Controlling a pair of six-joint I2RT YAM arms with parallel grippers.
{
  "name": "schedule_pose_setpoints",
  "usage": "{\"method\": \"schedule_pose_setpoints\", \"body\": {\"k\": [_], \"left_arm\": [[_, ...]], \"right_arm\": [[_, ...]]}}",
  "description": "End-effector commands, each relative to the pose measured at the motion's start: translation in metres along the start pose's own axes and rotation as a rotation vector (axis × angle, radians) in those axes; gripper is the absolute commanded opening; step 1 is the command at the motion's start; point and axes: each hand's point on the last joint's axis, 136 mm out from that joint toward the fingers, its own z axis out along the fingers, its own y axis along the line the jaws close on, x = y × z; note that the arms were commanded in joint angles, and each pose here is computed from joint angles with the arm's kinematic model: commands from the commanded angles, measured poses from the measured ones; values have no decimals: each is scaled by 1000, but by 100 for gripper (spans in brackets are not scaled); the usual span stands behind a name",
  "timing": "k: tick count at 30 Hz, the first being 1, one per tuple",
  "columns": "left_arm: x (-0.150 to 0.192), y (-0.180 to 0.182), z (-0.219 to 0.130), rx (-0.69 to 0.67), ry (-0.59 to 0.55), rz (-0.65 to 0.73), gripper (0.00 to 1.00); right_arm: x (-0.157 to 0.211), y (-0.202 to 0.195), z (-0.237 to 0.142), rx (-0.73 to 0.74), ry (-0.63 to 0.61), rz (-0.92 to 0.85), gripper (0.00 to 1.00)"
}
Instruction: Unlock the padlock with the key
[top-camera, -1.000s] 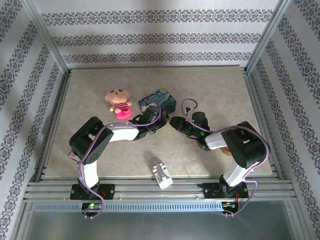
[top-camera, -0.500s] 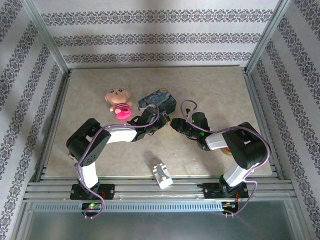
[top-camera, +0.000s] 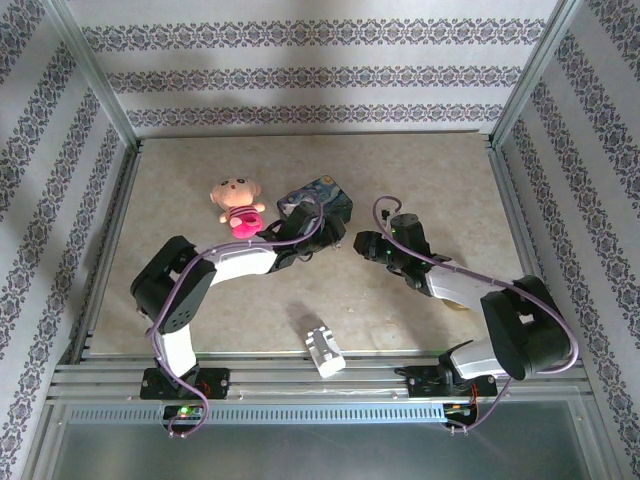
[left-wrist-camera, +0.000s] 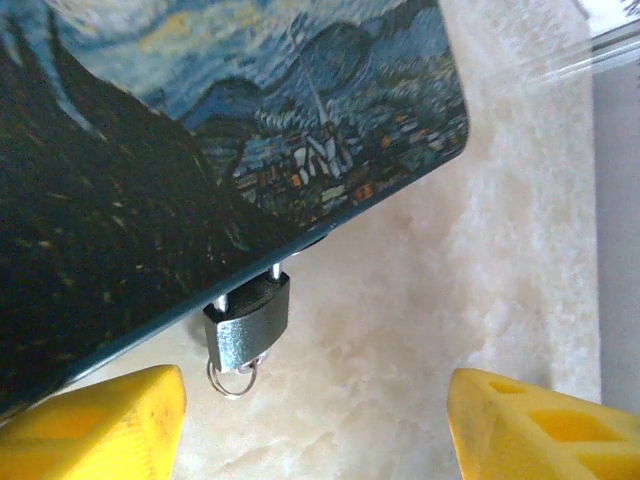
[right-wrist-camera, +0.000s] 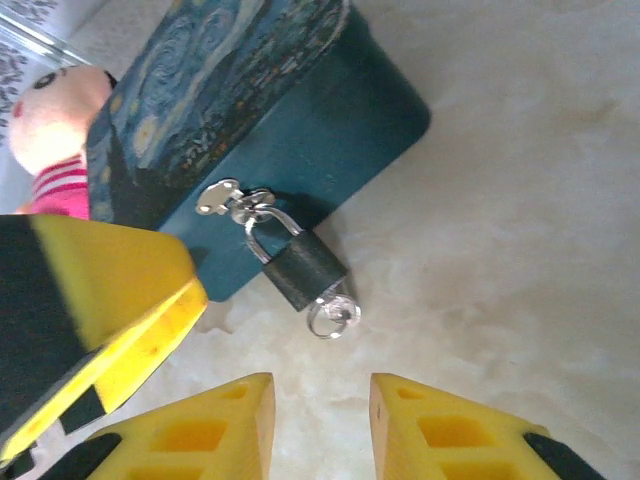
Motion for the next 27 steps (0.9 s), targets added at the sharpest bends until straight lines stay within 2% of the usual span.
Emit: {"method": "schedule_pose_setpoints", "body": {"k": [1,6,11,20,27], "left_arm": [[16,10,12,-52,61,47,69],[17,13,23,-52,49,48,68],[11,12,33,-33,5,80,62],[3,14,44,-40,-47,116,53],[-1,15,47,-51,-74,123,49]], "right_arm": [[-2,-15,-10,98,9,-32,32],[-6,-19,-20,115,-10,-23,36],[-8,-23,-24,119,-23,-10,40],[-9,-24,-29,118,-38,2,41],[-10,-24,-31,114,-42,4,41]]}}
